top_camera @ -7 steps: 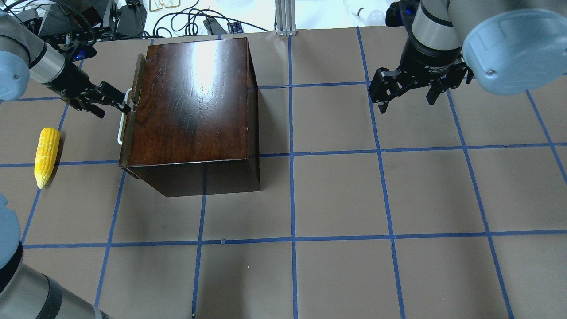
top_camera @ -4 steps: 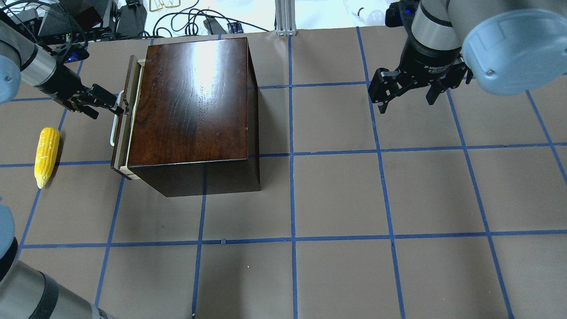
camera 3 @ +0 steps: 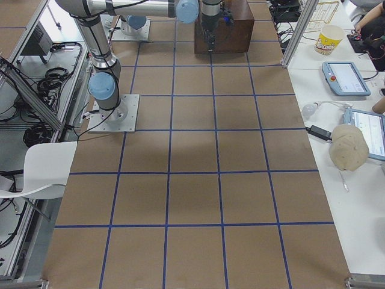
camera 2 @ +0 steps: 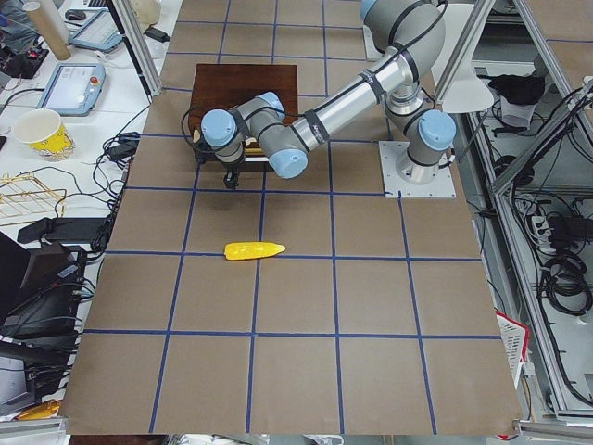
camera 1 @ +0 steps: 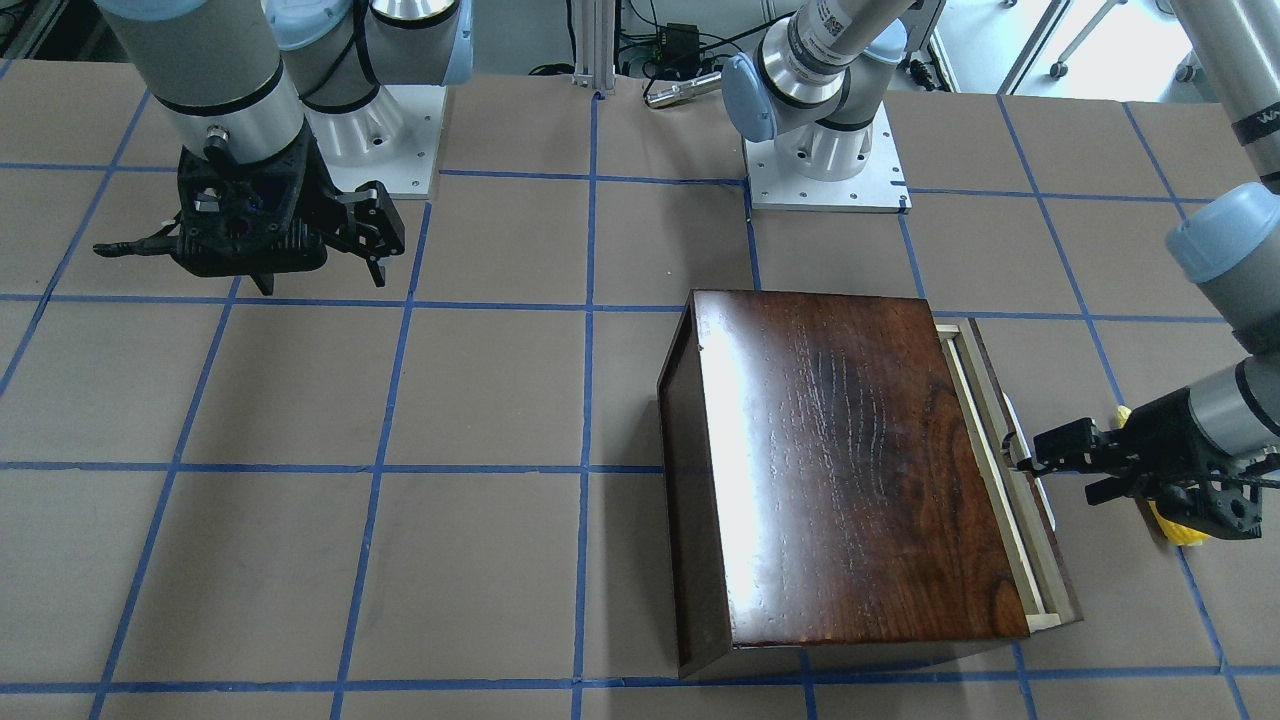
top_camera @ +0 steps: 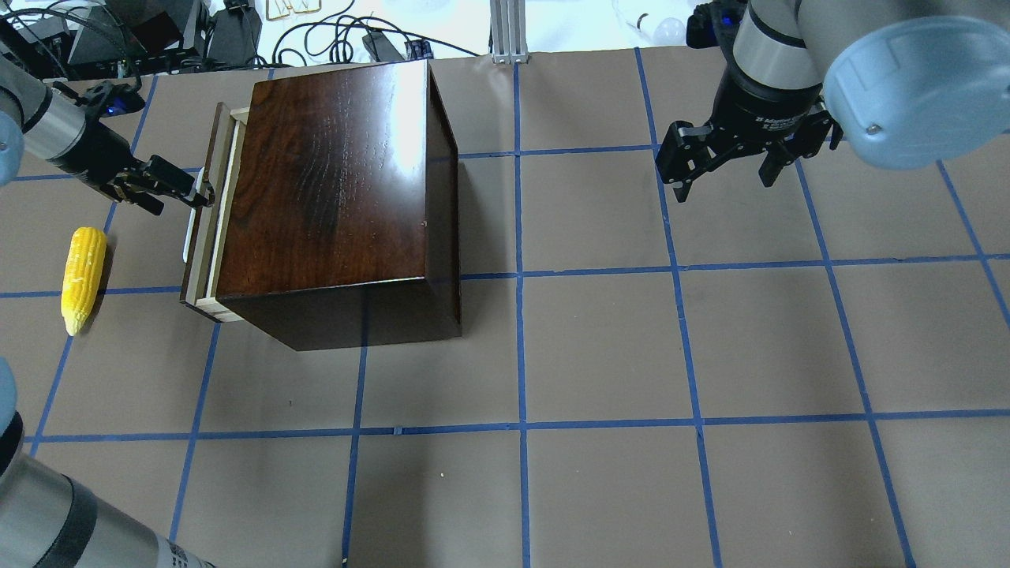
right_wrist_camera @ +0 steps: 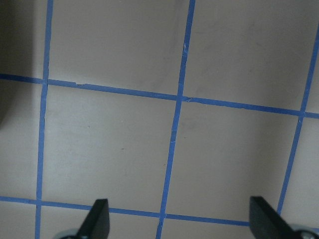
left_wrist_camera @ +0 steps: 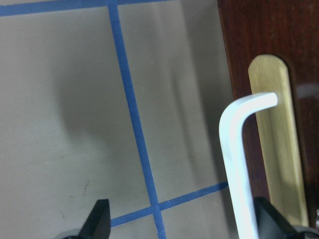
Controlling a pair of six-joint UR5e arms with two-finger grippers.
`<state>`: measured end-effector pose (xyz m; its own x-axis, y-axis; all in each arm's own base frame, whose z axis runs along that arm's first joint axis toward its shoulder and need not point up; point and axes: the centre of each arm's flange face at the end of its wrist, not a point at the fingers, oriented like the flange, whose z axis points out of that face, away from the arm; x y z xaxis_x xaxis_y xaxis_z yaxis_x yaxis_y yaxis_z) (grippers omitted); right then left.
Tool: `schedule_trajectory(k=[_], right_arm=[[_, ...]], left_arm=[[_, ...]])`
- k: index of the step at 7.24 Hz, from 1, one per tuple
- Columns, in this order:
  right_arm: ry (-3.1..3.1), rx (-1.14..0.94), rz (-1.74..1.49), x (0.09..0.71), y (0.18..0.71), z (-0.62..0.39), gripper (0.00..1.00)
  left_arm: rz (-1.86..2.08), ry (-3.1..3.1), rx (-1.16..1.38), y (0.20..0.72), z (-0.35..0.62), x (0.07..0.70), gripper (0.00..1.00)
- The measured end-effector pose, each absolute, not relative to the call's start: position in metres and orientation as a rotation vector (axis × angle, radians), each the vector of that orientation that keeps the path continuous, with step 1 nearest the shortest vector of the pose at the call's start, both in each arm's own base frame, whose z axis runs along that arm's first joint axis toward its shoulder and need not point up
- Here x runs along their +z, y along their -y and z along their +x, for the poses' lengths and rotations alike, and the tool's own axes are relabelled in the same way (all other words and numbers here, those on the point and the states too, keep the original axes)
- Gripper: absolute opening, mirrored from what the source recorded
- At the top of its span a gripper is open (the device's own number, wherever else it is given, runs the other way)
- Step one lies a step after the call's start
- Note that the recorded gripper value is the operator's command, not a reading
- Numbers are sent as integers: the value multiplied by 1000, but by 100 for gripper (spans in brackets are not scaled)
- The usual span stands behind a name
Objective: Open drawer and put corn inside
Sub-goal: 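Pull the drawer outward with the left gripper, then release the handle and move the left gripper toward the corn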
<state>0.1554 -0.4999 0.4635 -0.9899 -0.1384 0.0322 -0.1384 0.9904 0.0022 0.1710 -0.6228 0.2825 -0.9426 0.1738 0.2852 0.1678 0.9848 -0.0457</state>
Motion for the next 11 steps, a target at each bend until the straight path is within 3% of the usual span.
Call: schedule_trajectory(k=[11], right_arm=[[3102,0,217,463,500,156,100]], left_arm=[[-245,2913,48,623,220,297,100]])
